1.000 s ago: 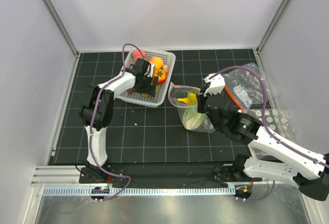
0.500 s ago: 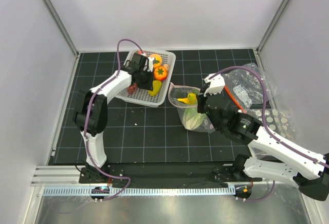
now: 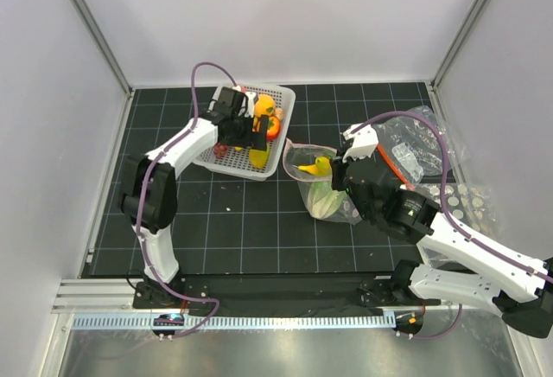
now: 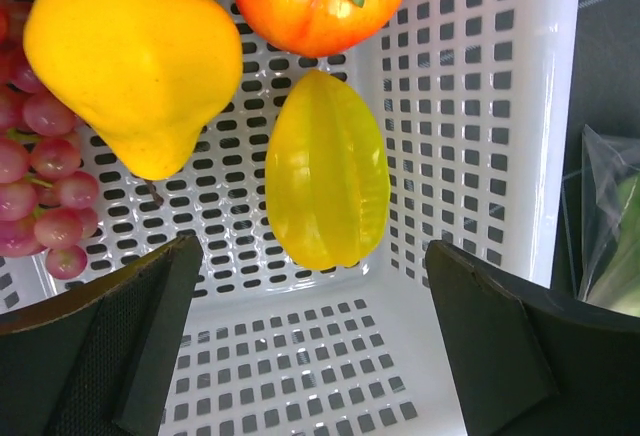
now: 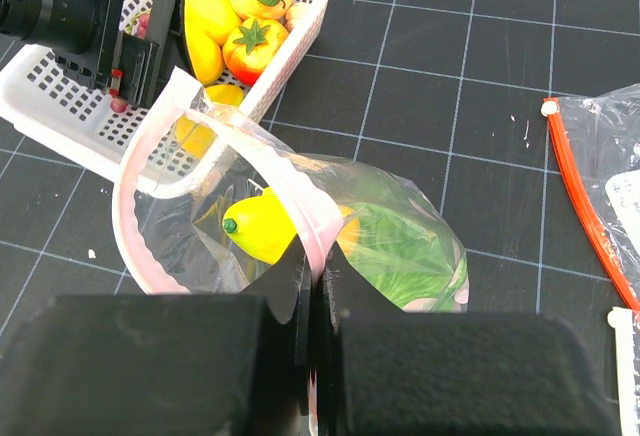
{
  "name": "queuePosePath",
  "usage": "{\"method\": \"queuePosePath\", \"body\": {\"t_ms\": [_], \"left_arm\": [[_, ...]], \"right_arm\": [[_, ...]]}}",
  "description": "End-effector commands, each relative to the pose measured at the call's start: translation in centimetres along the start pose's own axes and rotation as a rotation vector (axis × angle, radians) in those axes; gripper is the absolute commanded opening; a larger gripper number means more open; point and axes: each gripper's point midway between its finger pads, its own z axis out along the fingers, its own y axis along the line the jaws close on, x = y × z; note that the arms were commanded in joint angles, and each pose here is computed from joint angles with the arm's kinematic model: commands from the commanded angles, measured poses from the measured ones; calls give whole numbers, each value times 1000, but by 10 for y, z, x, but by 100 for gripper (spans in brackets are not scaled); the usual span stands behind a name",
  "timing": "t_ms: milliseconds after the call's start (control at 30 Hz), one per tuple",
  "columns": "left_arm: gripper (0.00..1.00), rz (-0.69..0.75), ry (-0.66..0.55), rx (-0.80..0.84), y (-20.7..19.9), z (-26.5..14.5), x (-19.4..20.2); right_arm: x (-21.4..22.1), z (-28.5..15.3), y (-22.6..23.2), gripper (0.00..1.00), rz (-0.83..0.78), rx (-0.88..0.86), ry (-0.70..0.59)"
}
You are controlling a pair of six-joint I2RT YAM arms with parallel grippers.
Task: Place the food in the zip-top bag and seal the zipper
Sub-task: Pick up the fake fruit from the bin.
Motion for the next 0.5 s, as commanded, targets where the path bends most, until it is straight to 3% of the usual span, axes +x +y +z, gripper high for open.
{"method": "queuePosePath", "body": {"t_ms": [0,167,467], "left_arm": [[100,-8,-118,-16,-6,-23,-37],[100,-64,-102,-3,-10,-1,-44],[100,-119,60,-72,5,39,-4]], "right_arm": [[-17,0,6,1,55,-13,-58],[-14,2,7,1,51,-12,-52],[-15,2,8,1,53,-15,-52]]}}
